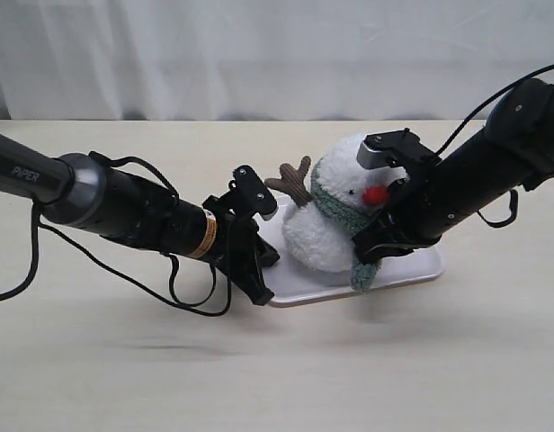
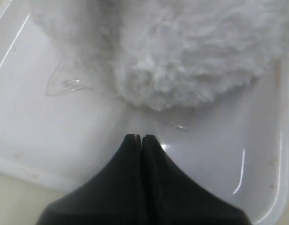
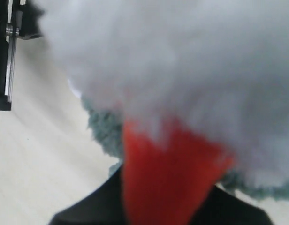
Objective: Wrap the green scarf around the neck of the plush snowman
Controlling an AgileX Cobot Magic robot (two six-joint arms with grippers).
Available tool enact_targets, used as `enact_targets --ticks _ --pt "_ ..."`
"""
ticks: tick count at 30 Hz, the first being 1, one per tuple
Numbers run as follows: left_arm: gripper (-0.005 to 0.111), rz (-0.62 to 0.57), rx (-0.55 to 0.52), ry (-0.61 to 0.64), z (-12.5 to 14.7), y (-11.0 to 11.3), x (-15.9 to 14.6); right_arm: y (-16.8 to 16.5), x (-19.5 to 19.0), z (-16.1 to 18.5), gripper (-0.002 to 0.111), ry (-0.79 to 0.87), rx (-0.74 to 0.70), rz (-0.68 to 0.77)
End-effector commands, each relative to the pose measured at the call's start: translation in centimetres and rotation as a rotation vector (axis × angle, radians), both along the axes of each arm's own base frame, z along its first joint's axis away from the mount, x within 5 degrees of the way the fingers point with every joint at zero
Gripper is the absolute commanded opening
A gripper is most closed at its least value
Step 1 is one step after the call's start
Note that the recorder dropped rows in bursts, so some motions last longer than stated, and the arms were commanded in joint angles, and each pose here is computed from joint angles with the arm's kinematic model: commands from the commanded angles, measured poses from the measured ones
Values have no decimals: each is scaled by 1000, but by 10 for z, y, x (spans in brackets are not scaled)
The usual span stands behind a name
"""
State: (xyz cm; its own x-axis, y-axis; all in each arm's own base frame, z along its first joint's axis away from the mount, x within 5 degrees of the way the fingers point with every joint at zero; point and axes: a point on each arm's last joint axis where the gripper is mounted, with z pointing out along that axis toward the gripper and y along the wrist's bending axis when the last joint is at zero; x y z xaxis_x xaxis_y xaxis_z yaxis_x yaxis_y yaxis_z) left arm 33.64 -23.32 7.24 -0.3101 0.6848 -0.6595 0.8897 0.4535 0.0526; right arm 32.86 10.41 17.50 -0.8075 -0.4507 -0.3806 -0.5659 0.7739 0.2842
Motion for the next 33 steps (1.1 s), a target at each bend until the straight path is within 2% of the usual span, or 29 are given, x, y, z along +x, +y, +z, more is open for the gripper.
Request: enact_targets --ticks 1,6,14,21,23,28,33 --pt "0 58 115 -38 -6 11 5 6 0 7 7 -19 47 2" --pt "0 77 152 -63 -5 14 7 10 -1 5 16 -18 27 24" --pt "0 66 126 -50 -5 12 6 9 -1 -10 17 29 9 26" --pt "0 65 122 -48 -4 12 6 7 -1 -8 17 21 -14 33" --pt "0 65 122 -48 -4 12 6 7 -1 -9 21 27 -18 28" --pt "0 56 111 -43 -4 11 5 7 -3 -12 42 52 -15 28" --pt "0 57 111 -43 -4 11 5 8 -5 -11 54 65 -11 36"
